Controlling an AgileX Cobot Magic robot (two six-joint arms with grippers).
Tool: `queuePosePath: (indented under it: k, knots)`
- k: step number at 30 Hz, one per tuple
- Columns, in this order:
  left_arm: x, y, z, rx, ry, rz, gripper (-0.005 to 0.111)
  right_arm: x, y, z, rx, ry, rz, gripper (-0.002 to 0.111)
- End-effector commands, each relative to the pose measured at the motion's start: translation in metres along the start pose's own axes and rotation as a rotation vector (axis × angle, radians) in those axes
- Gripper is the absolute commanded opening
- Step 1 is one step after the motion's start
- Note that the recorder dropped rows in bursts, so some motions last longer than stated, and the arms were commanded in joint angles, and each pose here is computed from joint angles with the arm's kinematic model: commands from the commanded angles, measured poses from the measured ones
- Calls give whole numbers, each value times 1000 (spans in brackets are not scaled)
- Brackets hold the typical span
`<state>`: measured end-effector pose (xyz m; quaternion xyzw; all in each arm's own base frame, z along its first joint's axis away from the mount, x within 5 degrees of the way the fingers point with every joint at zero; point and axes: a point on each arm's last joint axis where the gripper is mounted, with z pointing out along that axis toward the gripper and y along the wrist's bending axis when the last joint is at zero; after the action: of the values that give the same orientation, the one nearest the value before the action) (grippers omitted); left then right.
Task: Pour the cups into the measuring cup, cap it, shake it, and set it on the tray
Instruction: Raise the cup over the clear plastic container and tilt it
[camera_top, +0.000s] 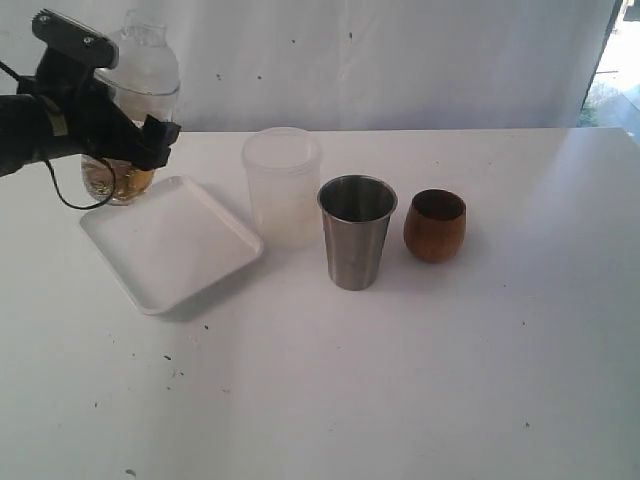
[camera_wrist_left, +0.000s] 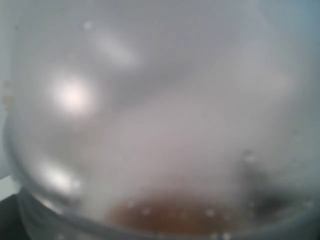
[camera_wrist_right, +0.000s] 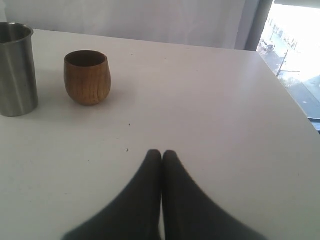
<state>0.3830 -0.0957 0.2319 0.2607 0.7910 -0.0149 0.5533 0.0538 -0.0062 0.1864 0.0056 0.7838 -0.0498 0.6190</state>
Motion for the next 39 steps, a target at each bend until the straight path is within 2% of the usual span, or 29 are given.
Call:
queuePosePath:
  k: [1, 7, 15, 21, 24, 30, 39]
  knots:
    - [-17, -6, 12, 16, -47, 118, 0, 1, 0, 0, -5, -5, 2, 0]
    - [-28, -12, 26, 17, -24, 216, 0, 1, 0, 0, -5, -5, 2, 0]
    - [-26, -6, 46, -12, 103, 231, 0, 1, 0, 0, -5, -5, 2, 0]
    - [-45, -9, 49, -21, 78, 328, 0, 1, 0, 0, -5, -5, 2, 0]
    - [-52, -13, 52, -22, 90, 419, 0, 2, 0, 0, -5, -3, 2, 0]
    - [-49, -20, 59, -20, 150, 574, 0, 2, 0, 0, -5, -3, 2, 0]
    - [-45, -20, 62, -22, 164, 654, 0, 2, 0, 0, -5, -3, 2, 0]
